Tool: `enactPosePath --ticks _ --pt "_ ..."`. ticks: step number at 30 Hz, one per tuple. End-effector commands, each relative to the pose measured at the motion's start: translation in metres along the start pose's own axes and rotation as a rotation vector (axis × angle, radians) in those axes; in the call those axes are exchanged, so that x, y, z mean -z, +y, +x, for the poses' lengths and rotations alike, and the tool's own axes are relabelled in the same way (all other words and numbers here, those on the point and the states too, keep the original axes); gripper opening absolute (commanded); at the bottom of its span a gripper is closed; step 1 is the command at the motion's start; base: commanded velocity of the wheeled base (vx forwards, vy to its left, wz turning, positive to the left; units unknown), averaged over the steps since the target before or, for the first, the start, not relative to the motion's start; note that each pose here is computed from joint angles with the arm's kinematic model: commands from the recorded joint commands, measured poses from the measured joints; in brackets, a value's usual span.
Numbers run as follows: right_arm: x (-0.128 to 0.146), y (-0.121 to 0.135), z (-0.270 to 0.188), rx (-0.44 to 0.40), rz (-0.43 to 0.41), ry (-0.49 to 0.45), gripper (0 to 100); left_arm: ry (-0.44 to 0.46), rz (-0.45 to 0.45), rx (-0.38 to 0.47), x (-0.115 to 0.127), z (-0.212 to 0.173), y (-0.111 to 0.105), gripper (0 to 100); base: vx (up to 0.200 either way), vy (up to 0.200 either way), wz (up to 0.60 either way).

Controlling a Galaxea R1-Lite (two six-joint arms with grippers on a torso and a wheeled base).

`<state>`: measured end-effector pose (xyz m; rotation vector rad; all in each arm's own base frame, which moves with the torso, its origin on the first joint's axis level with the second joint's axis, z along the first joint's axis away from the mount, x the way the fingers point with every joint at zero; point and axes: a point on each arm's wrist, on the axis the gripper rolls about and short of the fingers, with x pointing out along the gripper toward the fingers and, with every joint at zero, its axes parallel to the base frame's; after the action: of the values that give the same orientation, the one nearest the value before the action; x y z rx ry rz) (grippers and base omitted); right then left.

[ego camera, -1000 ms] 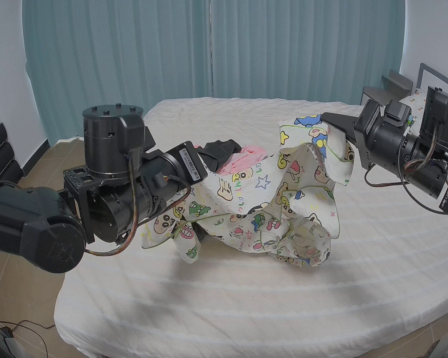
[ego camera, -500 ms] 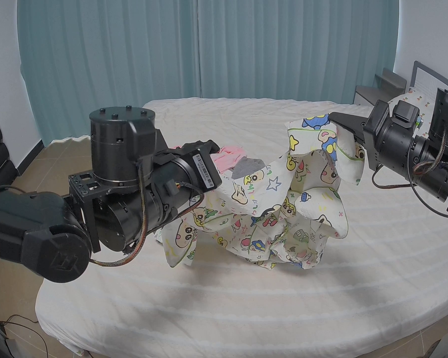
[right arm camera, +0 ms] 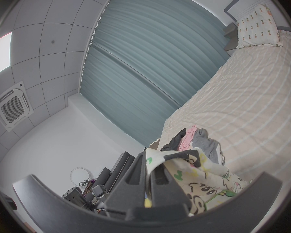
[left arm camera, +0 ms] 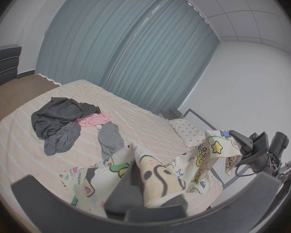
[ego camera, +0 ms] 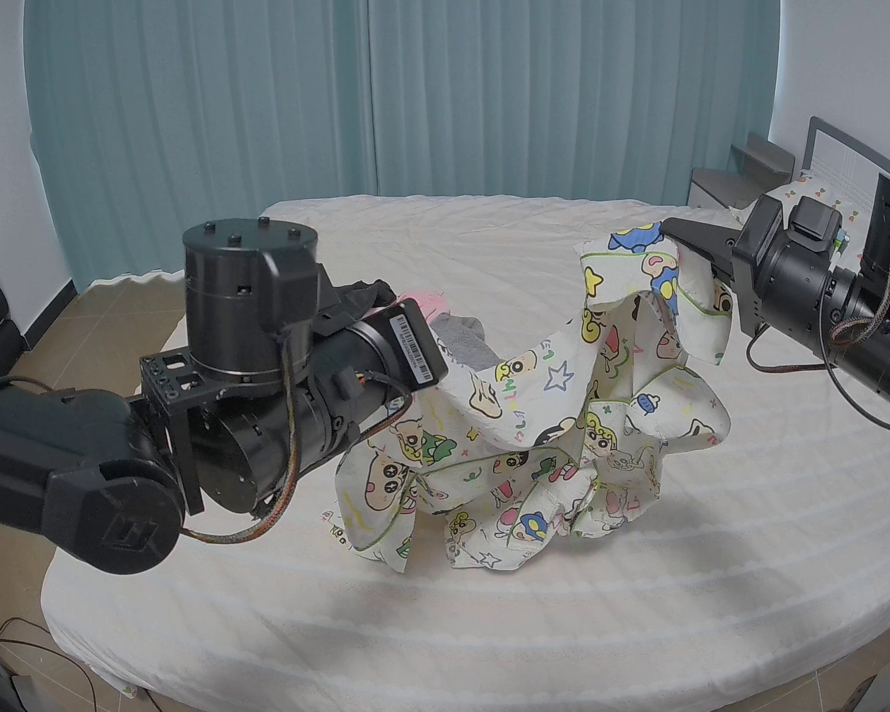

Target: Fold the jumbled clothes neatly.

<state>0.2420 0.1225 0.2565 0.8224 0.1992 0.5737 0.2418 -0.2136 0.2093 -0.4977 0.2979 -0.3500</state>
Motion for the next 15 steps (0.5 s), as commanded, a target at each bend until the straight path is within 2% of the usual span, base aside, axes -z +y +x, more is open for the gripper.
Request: enactPosePath --ticks 1,7,15 --pt "-0.0002 0.0005 0.0000 -0.002 0.000 0.000 0 0.001 0.000 -0.001 0.0004 0.0003 0.0004 0 -0.200 0.000 0.00" --pt "-0.0004 0.0009 -0.0004 -0.003 0.000 -0.001 0 0.000 0.000 -0.001 0.0003 0.0003 0.0003 0 -0.200 0.000 0.00" --pt "-0.0028 0.0042 -0.0037 -0.015 -0.004 -0.011 0 -0.014 -0.005 -0.015 -0.0010 0.0015 0.0006 0 0.000 0.000 0.00"
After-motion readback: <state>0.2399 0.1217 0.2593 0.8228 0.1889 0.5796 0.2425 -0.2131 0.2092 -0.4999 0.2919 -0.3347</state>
